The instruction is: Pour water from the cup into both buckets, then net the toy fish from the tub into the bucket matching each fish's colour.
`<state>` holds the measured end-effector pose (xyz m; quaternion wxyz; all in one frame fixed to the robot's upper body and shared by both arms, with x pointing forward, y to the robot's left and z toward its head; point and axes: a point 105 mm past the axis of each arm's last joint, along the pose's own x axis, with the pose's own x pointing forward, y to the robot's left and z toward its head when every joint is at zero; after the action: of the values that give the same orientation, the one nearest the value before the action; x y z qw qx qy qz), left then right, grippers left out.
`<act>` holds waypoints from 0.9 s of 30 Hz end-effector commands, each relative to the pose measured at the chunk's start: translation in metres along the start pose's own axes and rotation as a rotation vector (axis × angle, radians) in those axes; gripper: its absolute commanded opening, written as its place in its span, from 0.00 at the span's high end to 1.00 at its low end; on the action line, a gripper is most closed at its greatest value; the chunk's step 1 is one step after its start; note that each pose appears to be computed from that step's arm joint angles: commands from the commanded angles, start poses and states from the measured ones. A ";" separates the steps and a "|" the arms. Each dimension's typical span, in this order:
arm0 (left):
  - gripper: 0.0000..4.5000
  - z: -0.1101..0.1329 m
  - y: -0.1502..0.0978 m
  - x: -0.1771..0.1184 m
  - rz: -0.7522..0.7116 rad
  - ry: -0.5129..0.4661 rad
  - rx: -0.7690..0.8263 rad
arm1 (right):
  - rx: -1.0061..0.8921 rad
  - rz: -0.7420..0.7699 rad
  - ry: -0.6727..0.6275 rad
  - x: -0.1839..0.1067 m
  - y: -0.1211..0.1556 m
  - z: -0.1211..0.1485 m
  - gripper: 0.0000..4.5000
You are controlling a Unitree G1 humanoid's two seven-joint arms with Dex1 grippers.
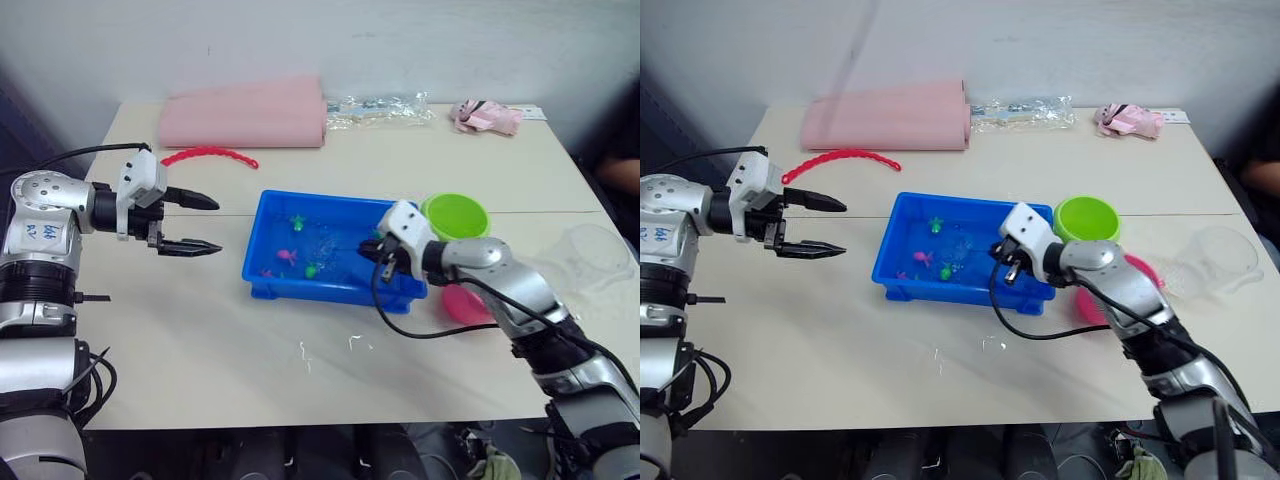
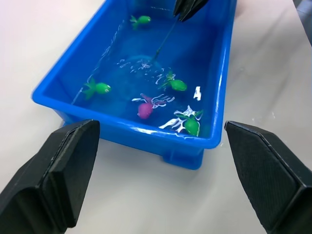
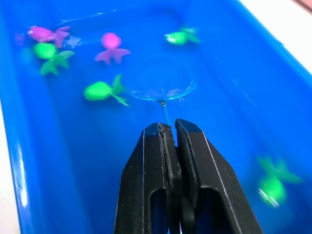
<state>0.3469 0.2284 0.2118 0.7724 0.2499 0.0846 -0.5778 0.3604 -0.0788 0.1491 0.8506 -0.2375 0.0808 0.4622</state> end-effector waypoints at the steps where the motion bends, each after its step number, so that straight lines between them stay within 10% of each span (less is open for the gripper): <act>1: 0.01 0.005 -0.008 -0.002 -0.035 -0.021 0.014 | -0.050 0.013 -0.037 0.004 -0.001 0.013 1.00; 27: 0.01 0.025 -0.017 0.015 -0.128 -0.004 0.055 | 0.188 0.092 -0.326 -0.040 0.010 0.031 1.00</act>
<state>0.3376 0.2036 0.2182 0.7483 0.2521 0.0846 -0.6078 0.3359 -0.0842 0.1636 0.8553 -0.0710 0.0431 0.5115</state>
